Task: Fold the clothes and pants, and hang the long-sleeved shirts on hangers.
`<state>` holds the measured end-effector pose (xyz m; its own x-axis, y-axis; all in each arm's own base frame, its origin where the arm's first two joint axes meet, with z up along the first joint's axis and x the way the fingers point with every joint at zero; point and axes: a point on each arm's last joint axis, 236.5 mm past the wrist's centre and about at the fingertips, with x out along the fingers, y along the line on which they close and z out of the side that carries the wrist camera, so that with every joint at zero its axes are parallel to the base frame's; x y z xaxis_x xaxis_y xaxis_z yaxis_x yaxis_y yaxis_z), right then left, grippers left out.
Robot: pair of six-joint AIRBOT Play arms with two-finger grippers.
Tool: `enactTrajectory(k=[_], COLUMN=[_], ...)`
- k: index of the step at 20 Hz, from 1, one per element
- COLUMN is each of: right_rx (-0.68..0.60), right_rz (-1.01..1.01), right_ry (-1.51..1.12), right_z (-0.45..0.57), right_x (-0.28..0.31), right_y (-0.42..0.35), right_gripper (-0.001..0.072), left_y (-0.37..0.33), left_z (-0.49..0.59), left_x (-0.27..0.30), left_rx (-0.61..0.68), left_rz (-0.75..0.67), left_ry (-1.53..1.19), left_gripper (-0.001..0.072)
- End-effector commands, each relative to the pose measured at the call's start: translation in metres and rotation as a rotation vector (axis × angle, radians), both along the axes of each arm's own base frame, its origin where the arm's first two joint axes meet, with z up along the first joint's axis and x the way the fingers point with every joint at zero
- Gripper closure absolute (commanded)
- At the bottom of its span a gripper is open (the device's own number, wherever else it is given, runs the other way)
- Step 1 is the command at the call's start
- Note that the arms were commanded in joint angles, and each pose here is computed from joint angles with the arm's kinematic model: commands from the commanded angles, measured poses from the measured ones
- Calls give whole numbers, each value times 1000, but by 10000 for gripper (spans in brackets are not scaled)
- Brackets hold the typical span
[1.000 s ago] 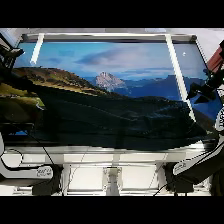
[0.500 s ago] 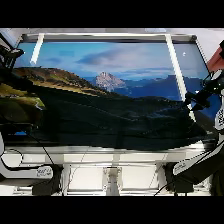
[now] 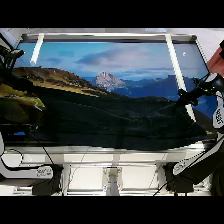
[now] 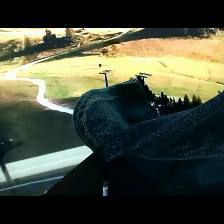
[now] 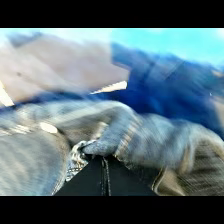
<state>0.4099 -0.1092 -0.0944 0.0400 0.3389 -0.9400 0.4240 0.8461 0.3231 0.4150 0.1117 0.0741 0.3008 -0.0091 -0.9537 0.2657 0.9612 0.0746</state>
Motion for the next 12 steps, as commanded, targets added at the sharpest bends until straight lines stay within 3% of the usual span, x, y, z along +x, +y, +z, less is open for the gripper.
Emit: enactTrajectory(k=[1,5,8,12], right_rx=[36,-45,-119,-154], right_rz=[-4,-85,-131,-49], right_ry=[-201,-604,-749,-629], right_z=[20,109,151,124], right_x=[51,136,159,137], right_y=[14,-3,-20,-21], right_gripper=[689,690,690,689], left_y=[13,52,60,67], left_z=[2,11,19,25], left_x=[4,16,29,48], left_rx=[15,9,18,16], left_rz=[85,361,376,402], left_ry=[-22,-125,-198,-284], left_gripper=[686,685,685,685])
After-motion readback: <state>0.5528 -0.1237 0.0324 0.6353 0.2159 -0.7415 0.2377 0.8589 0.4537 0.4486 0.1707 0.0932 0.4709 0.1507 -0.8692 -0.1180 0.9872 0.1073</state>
